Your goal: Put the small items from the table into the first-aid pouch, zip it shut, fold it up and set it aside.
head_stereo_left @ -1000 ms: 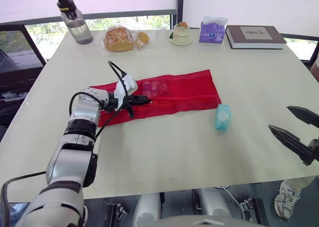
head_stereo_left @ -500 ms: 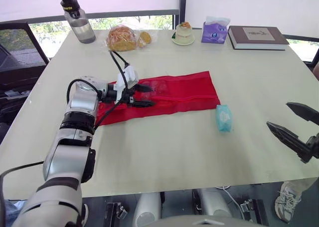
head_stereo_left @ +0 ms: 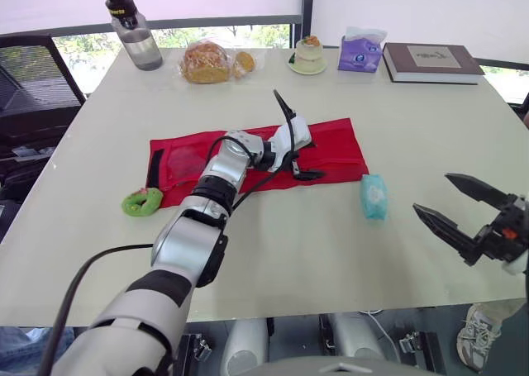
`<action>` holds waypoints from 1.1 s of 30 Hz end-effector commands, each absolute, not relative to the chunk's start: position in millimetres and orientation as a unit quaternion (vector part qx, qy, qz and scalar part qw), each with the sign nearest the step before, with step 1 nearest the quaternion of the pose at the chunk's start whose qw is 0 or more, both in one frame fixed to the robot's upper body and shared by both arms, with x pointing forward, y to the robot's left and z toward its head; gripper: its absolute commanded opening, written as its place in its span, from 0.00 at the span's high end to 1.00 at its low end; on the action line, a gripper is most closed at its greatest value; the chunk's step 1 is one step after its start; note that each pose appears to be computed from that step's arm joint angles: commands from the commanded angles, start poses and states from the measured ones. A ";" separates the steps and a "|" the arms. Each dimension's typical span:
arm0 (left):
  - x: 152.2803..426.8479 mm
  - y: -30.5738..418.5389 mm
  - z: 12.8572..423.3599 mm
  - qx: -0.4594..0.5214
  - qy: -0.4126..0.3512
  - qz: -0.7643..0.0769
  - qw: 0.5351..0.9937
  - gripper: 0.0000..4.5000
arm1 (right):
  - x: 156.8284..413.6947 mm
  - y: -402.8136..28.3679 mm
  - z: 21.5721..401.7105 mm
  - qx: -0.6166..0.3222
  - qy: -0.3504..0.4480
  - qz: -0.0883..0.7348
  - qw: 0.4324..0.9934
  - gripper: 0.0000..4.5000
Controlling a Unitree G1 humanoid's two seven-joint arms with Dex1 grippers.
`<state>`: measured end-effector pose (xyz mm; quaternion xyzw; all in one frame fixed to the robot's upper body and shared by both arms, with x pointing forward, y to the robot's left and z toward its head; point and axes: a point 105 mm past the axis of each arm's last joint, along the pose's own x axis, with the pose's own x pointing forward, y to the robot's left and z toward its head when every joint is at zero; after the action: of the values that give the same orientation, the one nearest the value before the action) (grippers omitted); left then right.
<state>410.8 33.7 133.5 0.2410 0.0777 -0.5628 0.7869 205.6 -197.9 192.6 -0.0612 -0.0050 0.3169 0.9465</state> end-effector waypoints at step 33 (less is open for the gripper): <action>420.5 5.0 155.8 0.206 0.033 -0.540 0.815 1.00 | 277.9 -151.0 101.8 -0.083 0.121 0.084 0.986 0.28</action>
<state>420.0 11.2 138.6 0.2152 0.0644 -0.5359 0.8138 275.8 -150.3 88.9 -0.0683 0.1498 0.0863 0.9826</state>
